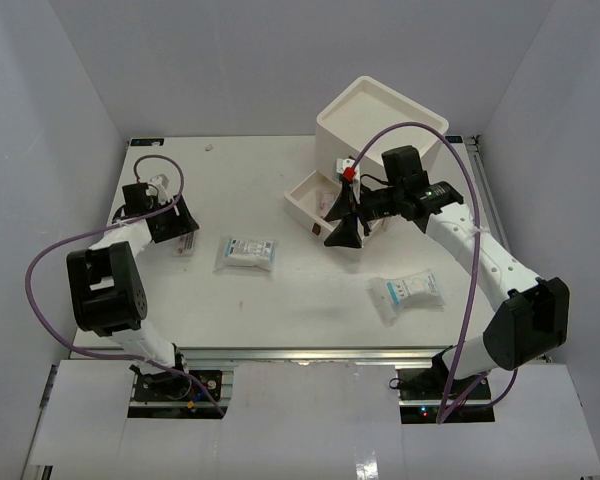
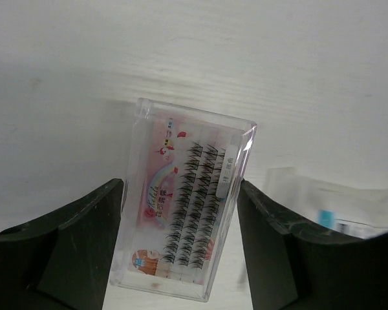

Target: Organize the makeup

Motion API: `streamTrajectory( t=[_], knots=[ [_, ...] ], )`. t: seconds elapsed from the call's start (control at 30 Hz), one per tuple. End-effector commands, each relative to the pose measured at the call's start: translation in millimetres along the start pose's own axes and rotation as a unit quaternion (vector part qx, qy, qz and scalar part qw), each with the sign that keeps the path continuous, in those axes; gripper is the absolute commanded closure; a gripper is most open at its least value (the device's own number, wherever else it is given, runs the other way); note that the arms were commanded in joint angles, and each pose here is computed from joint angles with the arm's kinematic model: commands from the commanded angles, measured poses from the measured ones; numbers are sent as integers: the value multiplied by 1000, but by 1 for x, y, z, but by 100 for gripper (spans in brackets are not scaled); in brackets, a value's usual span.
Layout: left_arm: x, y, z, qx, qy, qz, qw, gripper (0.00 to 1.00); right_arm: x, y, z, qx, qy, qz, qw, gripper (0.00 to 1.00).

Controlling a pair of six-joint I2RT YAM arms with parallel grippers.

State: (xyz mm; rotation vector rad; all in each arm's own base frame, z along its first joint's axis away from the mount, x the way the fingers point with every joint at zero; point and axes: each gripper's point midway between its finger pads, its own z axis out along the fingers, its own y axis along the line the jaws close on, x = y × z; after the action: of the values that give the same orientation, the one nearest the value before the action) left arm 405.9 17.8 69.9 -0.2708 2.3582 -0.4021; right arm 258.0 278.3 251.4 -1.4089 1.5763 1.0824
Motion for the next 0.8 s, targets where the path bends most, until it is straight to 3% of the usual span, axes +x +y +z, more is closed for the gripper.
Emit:
streamTrajectory(
  t=[0.0, 0.1, 0.17, 0.3, 0.4, 0.77],
  knots=[
    [-61, -119, -63, 216, -86, -61, 971, 92, -11, -6, -14, 26, -19, -15, 999, 26],
    [-59, -182, -80, 295, -74, -95, 948, 92, -11, -16, -24, 49, -22, -12, 998, 26],
    [-44, -228, -78, 336, -36, -111, 935, 92, -11, -21, -31, 65, -24, -10, 998, 26],
    [-18, -305, -66, 380, 8, -119, 917, 91, -12, -32, -52, 97, -37, -6, 995, 26],
    [-15, -350, -56, 390, 5, -137, 910, 91, -10, -36, -66, 116, -49, 2, 992, 26],
    [-8, -402, 16, 318, -15, -236, 918, 85, 1, -40, -73, 135, -56, 18, 989, 25]
  ],
)
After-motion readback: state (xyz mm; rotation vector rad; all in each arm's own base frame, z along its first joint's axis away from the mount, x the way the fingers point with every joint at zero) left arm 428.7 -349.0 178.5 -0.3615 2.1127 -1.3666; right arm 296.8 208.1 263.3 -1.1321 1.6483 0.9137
